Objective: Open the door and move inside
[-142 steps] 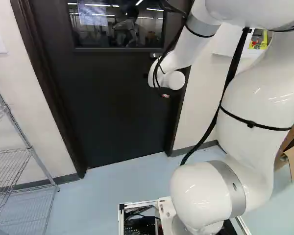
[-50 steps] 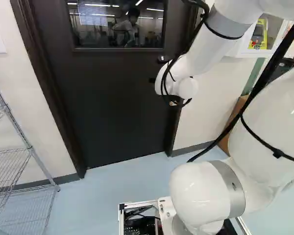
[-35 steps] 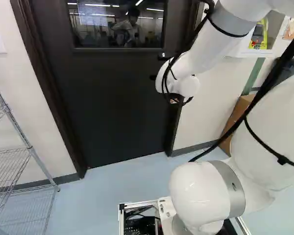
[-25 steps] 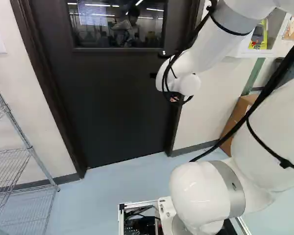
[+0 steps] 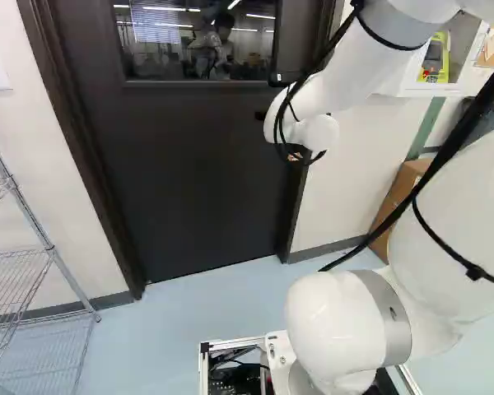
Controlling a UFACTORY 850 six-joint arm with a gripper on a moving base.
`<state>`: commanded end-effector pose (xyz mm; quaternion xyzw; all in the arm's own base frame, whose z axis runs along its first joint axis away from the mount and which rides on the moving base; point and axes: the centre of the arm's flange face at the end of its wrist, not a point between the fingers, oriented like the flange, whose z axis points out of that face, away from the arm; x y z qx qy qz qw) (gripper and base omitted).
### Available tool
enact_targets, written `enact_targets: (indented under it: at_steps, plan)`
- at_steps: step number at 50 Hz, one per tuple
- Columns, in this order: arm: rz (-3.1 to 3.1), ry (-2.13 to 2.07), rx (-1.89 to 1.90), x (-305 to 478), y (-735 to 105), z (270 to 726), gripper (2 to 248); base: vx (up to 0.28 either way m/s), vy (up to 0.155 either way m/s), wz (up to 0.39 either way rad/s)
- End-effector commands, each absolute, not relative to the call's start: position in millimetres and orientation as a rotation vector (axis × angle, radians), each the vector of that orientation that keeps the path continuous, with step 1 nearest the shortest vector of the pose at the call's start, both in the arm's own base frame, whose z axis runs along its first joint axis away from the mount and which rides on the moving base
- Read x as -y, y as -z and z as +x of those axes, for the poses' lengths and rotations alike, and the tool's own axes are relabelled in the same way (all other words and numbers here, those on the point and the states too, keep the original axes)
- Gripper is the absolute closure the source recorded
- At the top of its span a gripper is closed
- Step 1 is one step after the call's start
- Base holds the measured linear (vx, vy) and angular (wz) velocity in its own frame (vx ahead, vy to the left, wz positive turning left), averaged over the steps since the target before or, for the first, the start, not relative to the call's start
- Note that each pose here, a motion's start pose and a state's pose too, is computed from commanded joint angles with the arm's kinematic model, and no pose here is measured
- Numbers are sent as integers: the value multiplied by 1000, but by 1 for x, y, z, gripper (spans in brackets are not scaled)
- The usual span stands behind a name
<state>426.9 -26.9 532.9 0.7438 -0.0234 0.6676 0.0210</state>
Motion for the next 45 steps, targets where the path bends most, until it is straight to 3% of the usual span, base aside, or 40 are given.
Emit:
enact_targets:
  at_steps: [45]
  plan:
    - [2350, -2026, 69, 29, -518, 493, 3, 0, 0, 0]
